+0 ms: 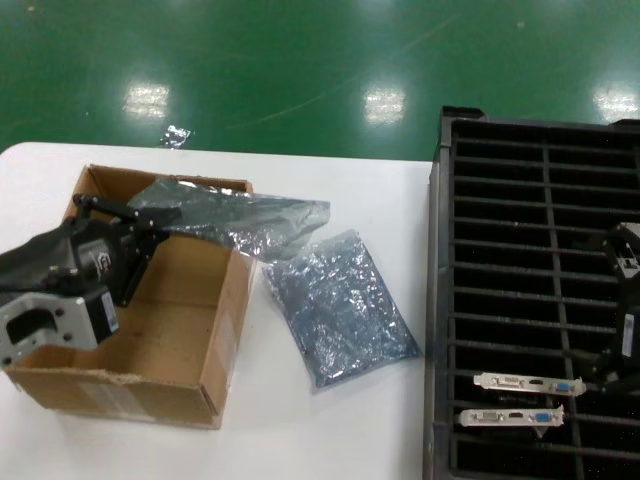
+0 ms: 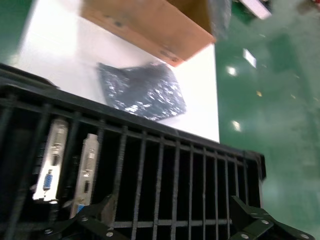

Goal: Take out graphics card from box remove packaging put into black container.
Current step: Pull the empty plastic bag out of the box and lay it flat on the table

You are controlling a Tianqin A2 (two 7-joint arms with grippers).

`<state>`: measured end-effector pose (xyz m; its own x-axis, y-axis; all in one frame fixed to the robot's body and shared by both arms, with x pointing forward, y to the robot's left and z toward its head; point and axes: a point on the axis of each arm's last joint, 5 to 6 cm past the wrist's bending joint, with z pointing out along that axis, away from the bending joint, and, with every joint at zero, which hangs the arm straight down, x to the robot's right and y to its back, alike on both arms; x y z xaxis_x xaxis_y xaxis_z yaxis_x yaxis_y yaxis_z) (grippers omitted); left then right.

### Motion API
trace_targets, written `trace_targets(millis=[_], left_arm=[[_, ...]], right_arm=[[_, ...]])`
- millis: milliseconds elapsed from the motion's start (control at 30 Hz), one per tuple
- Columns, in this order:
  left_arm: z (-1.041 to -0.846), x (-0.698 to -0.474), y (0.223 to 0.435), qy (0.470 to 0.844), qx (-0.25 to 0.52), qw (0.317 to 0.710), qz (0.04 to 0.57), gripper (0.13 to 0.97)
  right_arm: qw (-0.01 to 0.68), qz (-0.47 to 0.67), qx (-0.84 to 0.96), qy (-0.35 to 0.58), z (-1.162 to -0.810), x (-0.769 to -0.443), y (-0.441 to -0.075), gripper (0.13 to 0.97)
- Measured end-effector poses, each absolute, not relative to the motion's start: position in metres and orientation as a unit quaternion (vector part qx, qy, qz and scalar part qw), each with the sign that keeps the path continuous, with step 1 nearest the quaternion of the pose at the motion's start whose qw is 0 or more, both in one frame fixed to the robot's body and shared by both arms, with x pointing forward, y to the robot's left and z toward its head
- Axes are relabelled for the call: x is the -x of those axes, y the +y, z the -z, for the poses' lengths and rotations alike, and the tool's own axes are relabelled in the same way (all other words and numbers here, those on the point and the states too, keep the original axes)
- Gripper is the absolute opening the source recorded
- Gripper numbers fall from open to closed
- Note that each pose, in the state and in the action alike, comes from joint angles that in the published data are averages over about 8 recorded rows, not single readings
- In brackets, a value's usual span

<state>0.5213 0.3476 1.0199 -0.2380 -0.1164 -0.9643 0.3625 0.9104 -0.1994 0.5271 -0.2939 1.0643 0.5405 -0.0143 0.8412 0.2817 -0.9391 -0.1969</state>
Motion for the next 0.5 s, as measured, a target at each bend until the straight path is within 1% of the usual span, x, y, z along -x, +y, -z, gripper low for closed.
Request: trace_targets(millis=[100,133,333,400,500], left_arm=[[-1.02,-0.521,0.348,0.762,-0.081,0.612,0.196,0.139],[-1.02,-0.521,0.348,0.762,-0.081,0.612,0.196,0.139],[-1.02,-0.521,0.348,0.762,-0.081,0.612,0.196,0.139],[-1.02,-0.521,0.348,0.762,-0.081,0.612,0.196,0.139],[-1.02,-0.521,0.347,0.762,-0.081,0.612,0.196,0.139]], right_arm=[[0.19,0.485,0.852,-0.043,-1.049,-0.534,-0.302,0.775],[0.204,0.488,0.848,-0.03,-1.045,-0.537,-0.304,0.775],[0.307,0.48,0.82,0.051,-1.029,-0.547,-0.325,0.869],[0.332,0.474,0.813,0.071,-1.026,-0.549,-0.331,0.901],[0.35,0.468,0.807,0.087,-1.024,-0.55,-0.336,0.916]])
